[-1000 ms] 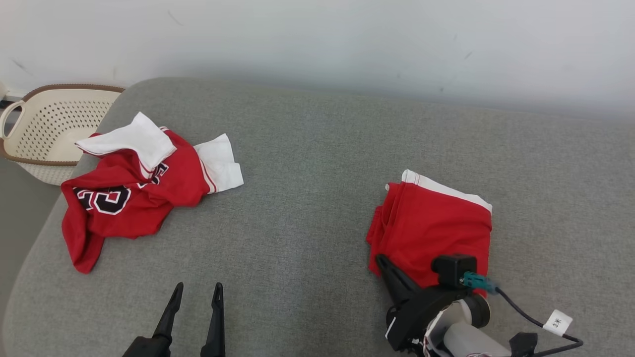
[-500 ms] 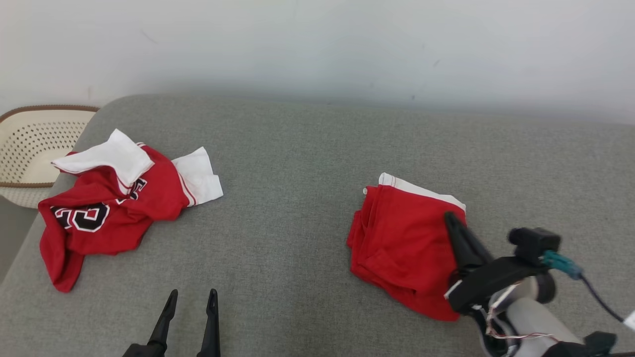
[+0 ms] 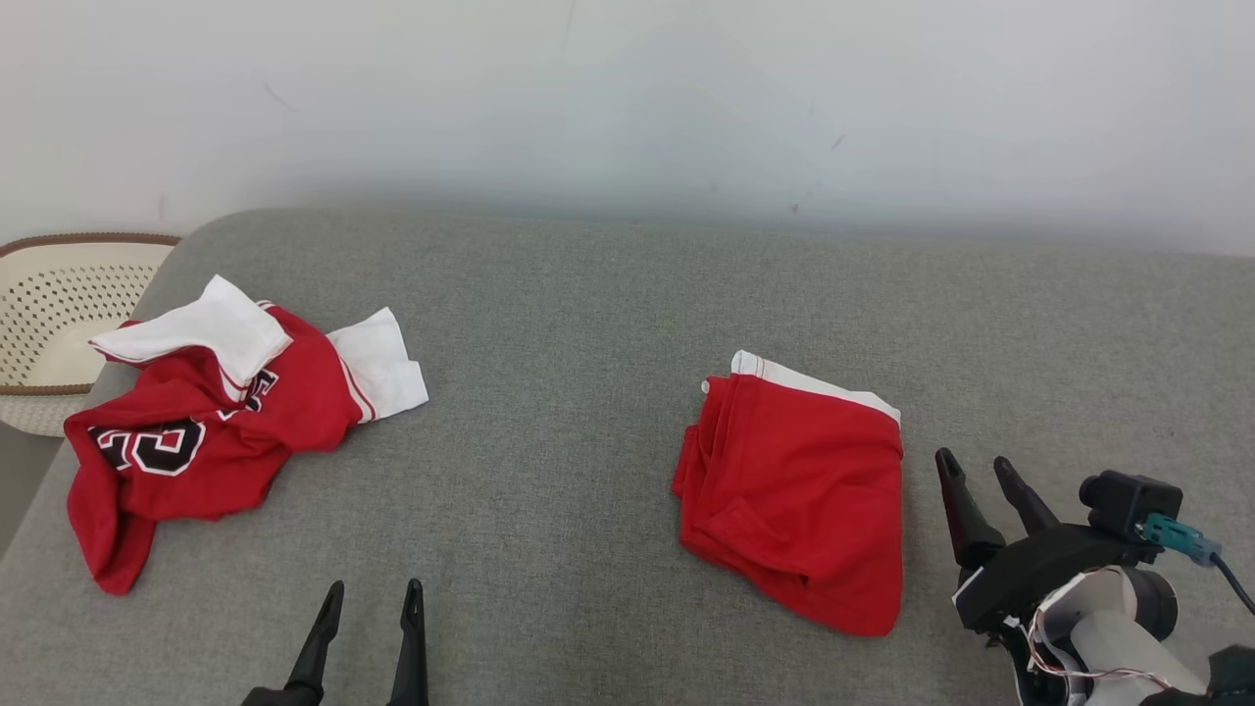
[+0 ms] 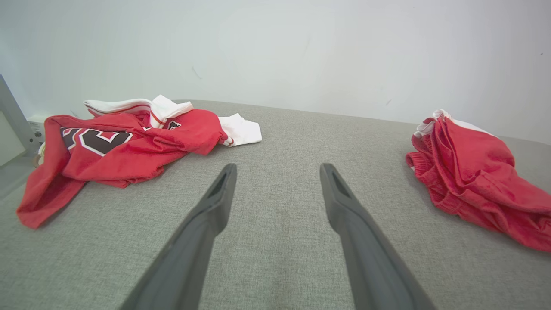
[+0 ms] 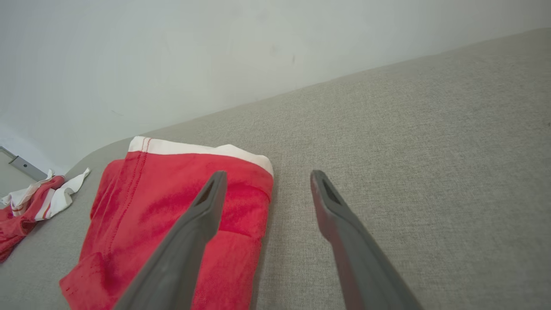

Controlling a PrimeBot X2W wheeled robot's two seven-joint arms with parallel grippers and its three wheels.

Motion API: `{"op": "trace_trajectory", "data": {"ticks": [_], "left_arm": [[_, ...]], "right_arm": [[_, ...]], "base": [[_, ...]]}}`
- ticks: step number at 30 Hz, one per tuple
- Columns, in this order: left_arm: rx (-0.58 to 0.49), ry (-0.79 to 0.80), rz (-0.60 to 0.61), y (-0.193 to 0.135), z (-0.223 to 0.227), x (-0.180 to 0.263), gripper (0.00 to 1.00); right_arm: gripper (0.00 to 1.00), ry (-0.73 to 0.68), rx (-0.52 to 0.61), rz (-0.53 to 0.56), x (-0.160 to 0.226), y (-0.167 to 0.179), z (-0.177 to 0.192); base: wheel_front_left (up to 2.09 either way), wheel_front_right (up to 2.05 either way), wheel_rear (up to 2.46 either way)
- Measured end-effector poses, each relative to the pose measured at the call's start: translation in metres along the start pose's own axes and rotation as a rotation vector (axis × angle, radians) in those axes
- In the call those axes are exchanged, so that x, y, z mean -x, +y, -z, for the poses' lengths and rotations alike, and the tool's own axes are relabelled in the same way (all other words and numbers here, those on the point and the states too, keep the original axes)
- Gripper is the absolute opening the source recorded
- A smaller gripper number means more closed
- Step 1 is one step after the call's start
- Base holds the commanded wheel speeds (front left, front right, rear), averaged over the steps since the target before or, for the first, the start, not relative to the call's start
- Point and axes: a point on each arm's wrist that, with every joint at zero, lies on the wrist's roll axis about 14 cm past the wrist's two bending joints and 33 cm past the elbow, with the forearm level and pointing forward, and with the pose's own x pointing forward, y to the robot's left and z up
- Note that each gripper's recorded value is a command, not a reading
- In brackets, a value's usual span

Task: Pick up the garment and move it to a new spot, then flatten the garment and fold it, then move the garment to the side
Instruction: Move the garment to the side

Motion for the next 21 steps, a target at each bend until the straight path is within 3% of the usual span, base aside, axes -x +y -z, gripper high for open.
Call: {"op": "trace_trajectory", "data": {"ticks": [6,21], "left_arm": [[-0.002,0.004,-0.002,0.001,0.001,0.000,1.00],[-0.012,0.038,-0.034,0.009,0.011,-0.001,1.00]], "right_arm": [[1.00,0.034,-0.031,-0.002,-0.006,0.002,0.007],[1.00,0.253,-0.096,-0.022,-0.022,0.017,0.068]], "base": [[0.00,0.00,0.00],[0.00,0.00,0.00]]}}
